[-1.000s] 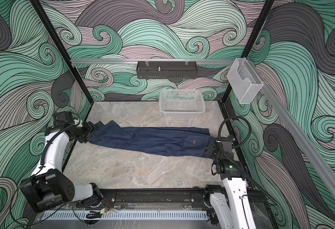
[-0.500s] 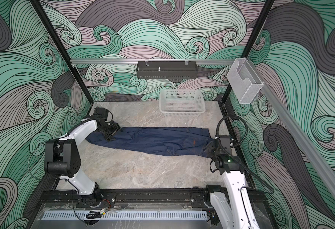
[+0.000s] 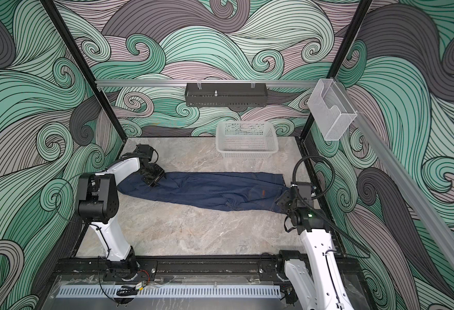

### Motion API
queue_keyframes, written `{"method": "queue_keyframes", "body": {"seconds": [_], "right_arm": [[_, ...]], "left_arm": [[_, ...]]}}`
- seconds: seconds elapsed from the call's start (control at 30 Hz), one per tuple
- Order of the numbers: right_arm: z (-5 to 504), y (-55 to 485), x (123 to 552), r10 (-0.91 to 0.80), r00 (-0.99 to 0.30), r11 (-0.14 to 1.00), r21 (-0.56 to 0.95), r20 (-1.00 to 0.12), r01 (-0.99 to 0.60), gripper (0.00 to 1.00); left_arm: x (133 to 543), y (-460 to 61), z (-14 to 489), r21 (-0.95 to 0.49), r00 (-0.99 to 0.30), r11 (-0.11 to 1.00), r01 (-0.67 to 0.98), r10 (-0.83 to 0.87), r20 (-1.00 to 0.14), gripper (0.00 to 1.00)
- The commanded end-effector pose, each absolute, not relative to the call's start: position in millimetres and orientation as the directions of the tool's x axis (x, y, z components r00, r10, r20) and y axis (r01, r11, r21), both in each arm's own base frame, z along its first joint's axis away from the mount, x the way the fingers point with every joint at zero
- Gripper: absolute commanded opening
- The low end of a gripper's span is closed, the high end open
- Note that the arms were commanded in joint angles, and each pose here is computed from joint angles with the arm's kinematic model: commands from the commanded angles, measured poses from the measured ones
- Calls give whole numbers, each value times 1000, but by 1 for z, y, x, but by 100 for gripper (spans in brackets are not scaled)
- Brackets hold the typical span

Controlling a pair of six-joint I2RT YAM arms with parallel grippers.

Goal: Fold and stack the trousers
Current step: Flatten out the trousers at the center of the table.

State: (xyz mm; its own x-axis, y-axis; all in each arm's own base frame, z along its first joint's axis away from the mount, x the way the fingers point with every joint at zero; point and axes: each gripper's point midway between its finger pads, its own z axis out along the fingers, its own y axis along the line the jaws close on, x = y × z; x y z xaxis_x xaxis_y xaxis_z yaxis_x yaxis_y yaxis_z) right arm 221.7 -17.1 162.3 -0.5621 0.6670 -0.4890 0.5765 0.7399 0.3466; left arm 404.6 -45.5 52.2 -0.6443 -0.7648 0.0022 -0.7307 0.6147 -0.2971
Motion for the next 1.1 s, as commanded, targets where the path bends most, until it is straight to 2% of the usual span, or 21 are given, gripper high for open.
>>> {"method": "queue_keyframes", "body": {"seconds": [0.0,0.13,0.23,0.33,0.5,0.67,0.8,0.9,1.07], "right_arm": [[172,-21,227,685,-532,722,360,-499,592,65],[173,-22,230,699,-519,708,370,-492,602,66],[169,-24,231,730,-496,674,379,-470,634,68],[158,-29,233,785,-460,609,381,-416,696,73],[138,-37,245,903,-359,428,421,-238,799,82],[132,-39,272,960,-267,273,478,-84,834,83],[142,-41,288,967,-246,244,495,-63,834,82],[147,-44,288,972,-225,227,494,-63,840,82],[138,-49,279,986,-162,157,428,-25,890,82]], "left_arm": [[427,-45,50,-297,-623,604,-740,-781,-35,39],[435,-46,42,-284,-624,603,-745,-781,-19,23],[440,-47,45,-295,-626,602,-742,-779,-15,0],[444,-49,63,-338,-629,601,-724,-776,-34,0],[443,-45,115,-458,-612,582,-672,-785,-98,0],[434,-36,152,-582,-608,555,-595,-784,-126,0],[422,-39,186,-716,-658,544,-438,-736,-156,0],[399,-45,210,-784,-708,561,-266,-665,-236,0],[360,-29,222,-821,-654,545,-171,-686,-319,0]]}}
